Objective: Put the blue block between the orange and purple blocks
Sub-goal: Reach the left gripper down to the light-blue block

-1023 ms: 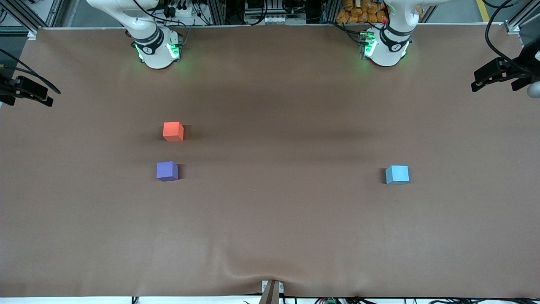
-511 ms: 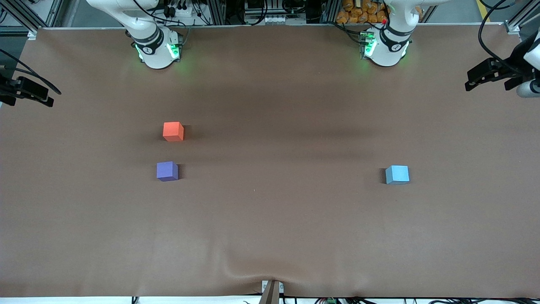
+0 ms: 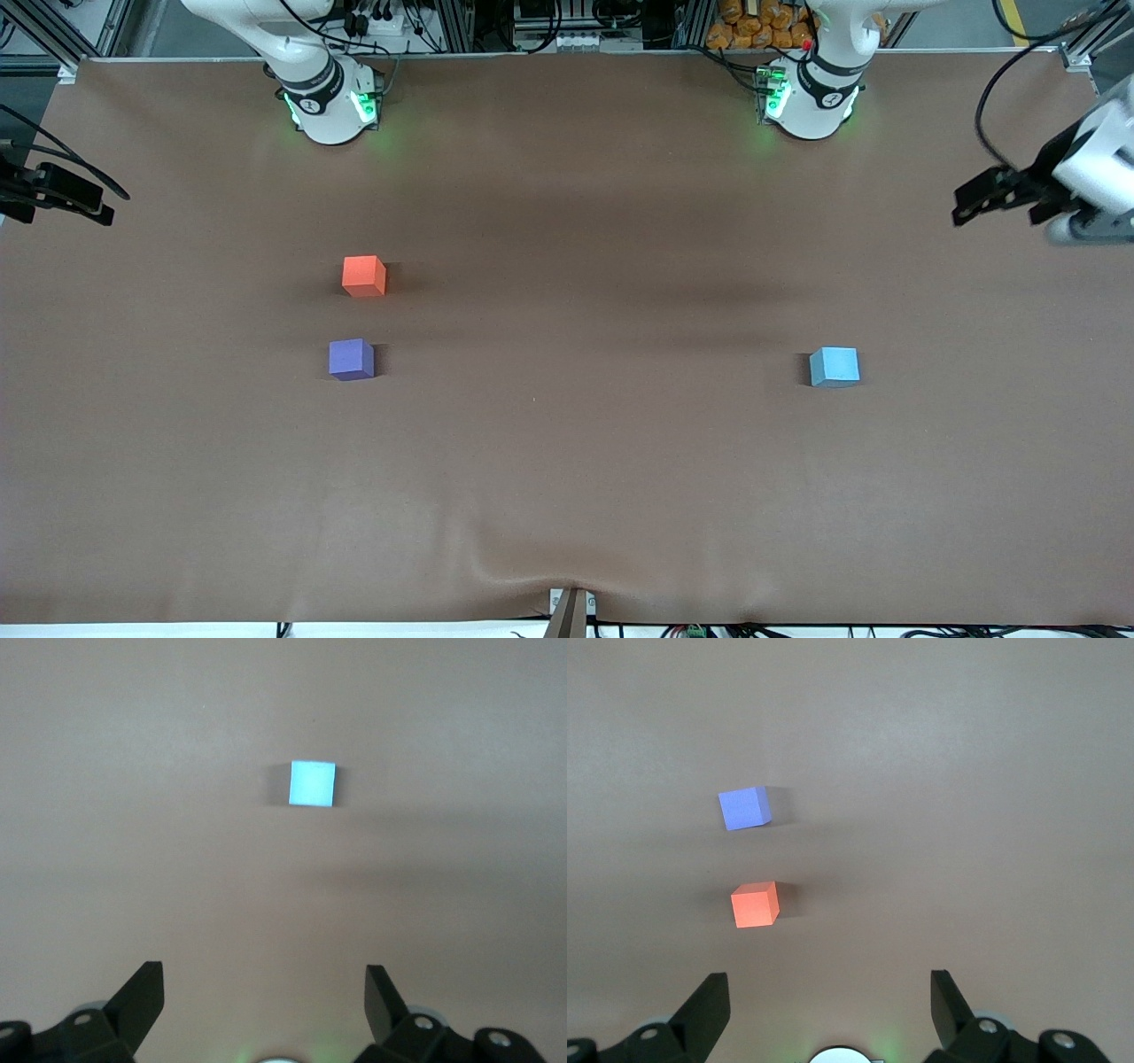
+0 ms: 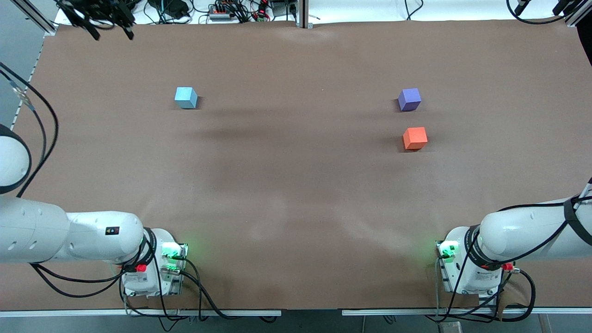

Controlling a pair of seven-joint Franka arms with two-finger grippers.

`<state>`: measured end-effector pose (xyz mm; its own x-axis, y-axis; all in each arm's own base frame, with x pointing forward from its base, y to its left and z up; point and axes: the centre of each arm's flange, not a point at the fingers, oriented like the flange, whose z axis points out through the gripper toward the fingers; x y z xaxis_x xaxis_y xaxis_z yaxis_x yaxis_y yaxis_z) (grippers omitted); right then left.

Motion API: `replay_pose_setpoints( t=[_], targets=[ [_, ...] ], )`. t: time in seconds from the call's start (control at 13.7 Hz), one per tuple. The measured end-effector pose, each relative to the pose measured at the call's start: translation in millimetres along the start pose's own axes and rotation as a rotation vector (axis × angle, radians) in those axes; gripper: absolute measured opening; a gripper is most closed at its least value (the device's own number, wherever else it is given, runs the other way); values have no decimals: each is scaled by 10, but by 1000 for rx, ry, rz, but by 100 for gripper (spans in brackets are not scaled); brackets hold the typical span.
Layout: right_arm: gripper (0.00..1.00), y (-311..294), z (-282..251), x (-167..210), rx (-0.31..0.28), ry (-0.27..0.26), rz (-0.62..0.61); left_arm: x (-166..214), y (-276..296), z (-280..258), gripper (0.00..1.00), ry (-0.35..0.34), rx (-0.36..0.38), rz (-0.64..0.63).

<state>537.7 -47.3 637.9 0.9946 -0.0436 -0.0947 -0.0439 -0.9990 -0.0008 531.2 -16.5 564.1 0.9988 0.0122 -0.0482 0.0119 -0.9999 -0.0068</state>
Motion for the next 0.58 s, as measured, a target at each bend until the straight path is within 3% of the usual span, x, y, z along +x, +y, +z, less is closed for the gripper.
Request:
replay_pose_setpoints(
  t=[0.22,0.58],
  targets=[
    [100,0,7,3,0,-2,0,112,-71,818,100,50,-4,-14],
    [100,1,31,17,0,-7,0,349,79,2022,100,22,-15,12]
  ],
)
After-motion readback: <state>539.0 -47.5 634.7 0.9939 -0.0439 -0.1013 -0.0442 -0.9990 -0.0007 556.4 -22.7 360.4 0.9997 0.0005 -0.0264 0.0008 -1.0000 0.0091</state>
